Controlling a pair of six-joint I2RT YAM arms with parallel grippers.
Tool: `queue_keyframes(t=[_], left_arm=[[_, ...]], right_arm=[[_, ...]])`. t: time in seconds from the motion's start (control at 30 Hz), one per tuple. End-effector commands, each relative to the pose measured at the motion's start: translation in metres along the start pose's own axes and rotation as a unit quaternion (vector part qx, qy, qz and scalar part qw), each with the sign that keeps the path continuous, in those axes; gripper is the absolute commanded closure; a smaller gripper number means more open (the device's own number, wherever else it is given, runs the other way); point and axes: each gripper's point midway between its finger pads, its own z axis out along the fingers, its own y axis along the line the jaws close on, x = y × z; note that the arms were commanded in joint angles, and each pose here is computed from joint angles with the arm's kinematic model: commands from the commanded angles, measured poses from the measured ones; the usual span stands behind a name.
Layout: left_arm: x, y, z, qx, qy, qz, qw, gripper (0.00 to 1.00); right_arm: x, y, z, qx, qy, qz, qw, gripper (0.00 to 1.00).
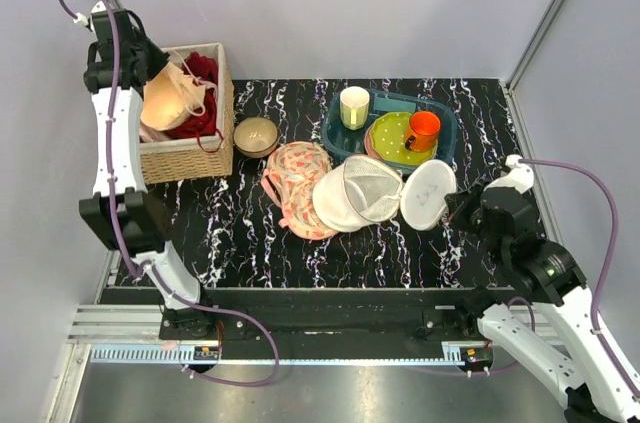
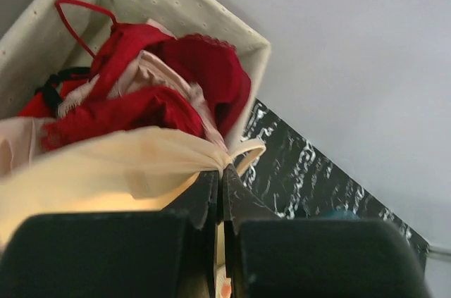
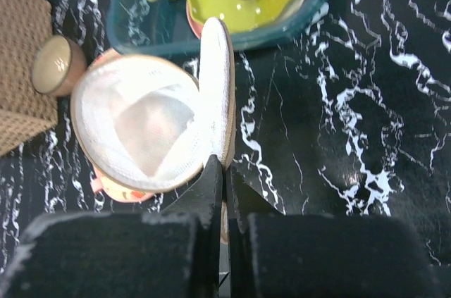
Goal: Unzip the laundry bag and remove the bra
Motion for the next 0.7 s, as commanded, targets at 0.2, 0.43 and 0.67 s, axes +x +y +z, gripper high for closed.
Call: queue_keyframes(t=[0.2, 0.43, 0.67], left_arm=[[-0.025, 0.037, 0.061, -0.051, -0.023, -0.004, 0.998, 1.00], [0.038, 0.103, 0.105, -0.142, 0.030, 0.000, 0.989, 1.00], [0.106, 0.163, 0.134, -0.213, 0.099, 0.033, 0.972, 1.00]], right_arm=[[-0.125, 0.021, -0.065, -0.007, -0.176, 0.007, 0.984, 1.00], [-0.153, -0.003, -0.084, 0.055, -0.232, 0.000, 0.971, 1.00], [-0.142, -0.013, -0.079, 0.074, -0.224, -0.010, 0.972, 1.00]])
